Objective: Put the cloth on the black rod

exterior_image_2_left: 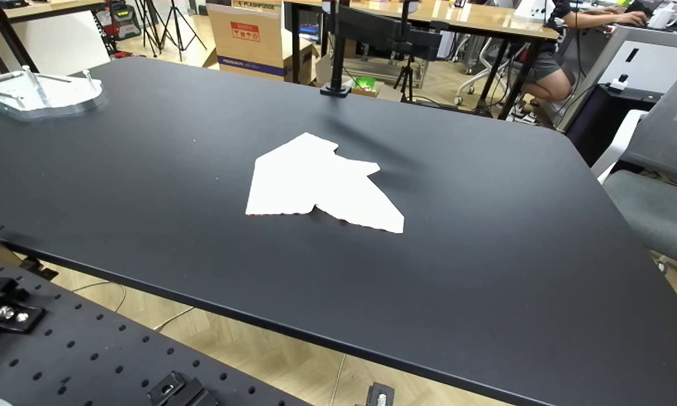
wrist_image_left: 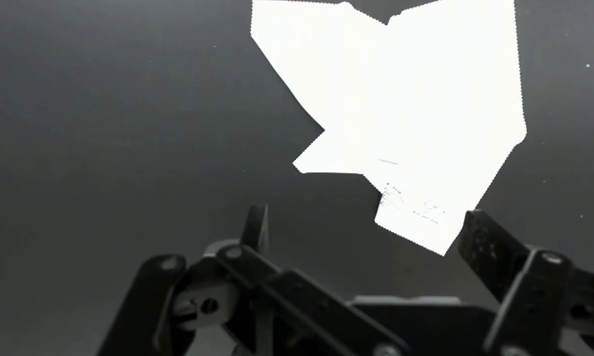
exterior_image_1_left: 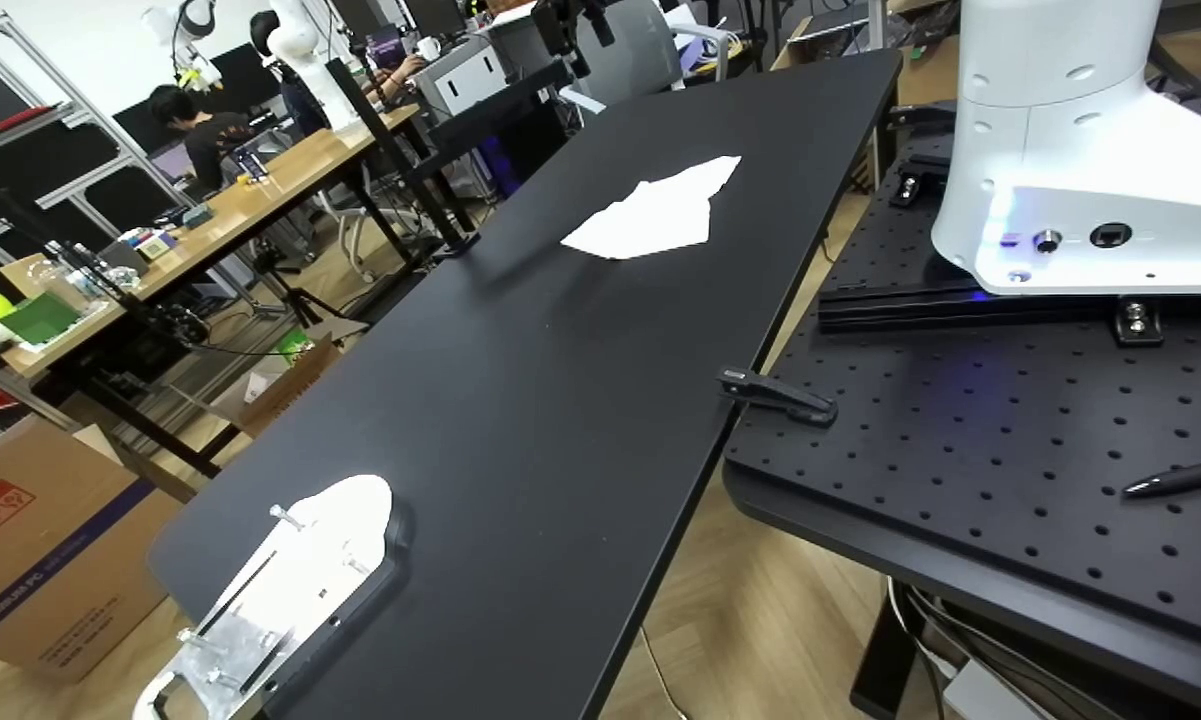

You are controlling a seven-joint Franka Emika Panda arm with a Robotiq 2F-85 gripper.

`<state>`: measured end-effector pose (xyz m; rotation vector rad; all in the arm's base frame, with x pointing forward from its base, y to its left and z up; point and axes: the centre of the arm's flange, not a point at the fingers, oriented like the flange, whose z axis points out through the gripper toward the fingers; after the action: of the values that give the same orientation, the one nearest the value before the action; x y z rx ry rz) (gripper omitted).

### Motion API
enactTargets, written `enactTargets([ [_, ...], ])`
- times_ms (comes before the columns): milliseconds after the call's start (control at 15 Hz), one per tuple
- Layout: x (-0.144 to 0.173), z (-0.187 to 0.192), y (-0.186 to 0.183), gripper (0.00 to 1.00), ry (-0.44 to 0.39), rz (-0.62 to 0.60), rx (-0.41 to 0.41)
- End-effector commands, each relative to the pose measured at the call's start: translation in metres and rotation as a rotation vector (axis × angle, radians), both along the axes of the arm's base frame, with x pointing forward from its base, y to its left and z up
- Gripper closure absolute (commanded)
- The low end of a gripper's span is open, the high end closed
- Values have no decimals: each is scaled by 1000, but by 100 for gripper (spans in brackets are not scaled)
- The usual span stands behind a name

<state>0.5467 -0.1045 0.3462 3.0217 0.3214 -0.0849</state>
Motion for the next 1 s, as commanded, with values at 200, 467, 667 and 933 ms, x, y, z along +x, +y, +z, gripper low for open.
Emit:
enactTargets([
  [200,-1,0,-3,0,-20,13,-18],
  [467,-16,-7,25,0,-156,115,-89],
  [667,-39,-20,50,0,-224,175,-82],
  [933,-80,-37,70,0,-227,201,9],
])
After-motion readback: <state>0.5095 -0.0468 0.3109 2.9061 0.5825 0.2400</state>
